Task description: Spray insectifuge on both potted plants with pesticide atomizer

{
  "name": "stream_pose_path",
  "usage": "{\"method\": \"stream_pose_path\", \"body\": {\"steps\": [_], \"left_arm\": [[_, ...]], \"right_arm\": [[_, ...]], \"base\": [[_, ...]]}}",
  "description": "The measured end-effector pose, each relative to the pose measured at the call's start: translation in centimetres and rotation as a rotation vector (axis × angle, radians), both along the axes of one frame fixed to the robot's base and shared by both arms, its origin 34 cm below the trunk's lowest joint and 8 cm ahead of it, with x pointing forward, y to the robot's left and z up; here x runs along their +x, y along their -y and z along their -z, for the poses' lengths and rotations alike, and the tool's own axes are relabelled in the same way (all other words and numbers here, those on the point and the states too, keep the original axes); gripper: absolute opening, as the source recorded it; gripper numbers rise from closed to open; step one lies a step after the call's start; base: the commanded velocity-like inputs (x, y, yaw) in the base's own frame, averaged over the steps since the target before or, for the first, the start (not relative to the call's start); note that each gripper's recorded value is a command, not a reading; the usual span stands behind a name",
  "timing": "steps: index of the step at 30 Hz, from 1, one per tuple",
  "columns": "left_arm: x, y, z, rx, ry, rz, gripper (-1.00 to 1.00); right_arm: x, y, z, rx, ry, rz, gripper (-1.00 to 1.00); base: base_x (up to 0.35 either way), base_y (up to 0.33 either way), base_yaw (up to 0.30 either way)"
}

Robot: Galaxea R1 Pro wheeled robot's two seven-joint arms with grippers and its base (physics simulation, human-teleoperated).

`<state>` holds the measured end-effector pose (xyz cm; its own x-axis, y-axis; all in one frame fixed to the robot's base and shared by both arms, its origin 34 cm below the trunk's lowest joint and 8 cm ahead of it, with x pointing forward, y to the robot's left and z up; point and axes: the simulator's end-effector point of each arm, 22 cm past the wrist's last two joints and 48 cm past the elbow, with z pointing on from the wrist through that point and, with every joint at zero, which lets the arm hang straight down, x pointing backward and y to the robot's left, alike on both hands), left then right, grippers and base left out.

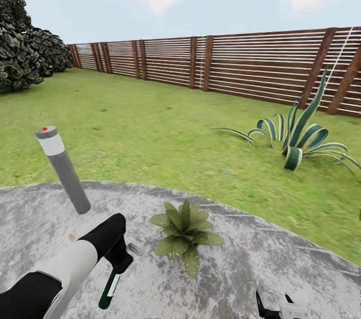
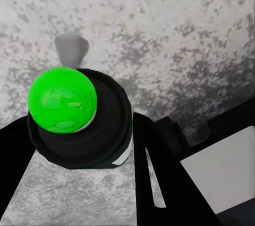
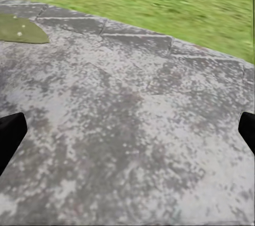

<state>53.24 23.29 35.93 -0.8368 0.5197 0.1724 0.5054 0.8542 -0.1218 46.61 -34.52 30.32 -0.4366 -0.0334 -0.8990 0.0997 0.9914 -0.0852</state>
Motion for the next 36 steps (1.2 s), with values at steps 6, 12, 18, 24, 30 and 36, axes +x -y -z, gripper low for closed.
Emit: {"method": "stream_pose_path", "body": {"steps": [6, 12, 18, 24, 30, 36], "left_arm": [[-0.01, -0.08, -0.02, 0.0, -0.001, -0.003, -1.0], [0.0, -0.09, -0.02, 0.0, 0.0, -0.003, -1.0], [-0.01, -0.09, -0.02, 0.001, 0.0, -0.003, -1.0], [0.0, -0.05, 0.01, 0.003, 0.001, 0.004, -1.0], [0.14, 0.0, -0.07, 0.0, 0.005, 0.002, -1.0], [0.3, -0.08, -0.16, 0.001, 0.007, 0.0, -1.0]], "right_arm": [[-0.01, 0.0, 0.0, 0.0, 0.0, 0.0, 1.0], [-0.01, 0.02, 0.0, 0.0, 0.0, 0.0, 1.0], [0.0, -0.01, 0.0, 0.0, 0.0, -0.001, 1.0], [0.01, -0.02, -0.02, 0.0, 0.001, -0.001, 1.0], [0.01, -0.02, -0.02, -0.001, 0.0, -0.001, 1.0], [0.01, -0.01, -0.01, -0.001, 0.0, -0.001, 1.0]], "base": [[-0.02, 0.306, -0.295], [0.0, 0.31, -0.3], [0.0, 0.31, -0.239], [0.0, 0.054, -0.001], [0.0, 0.0, -0.131], [0.0, 0.003, -0.266]]}}
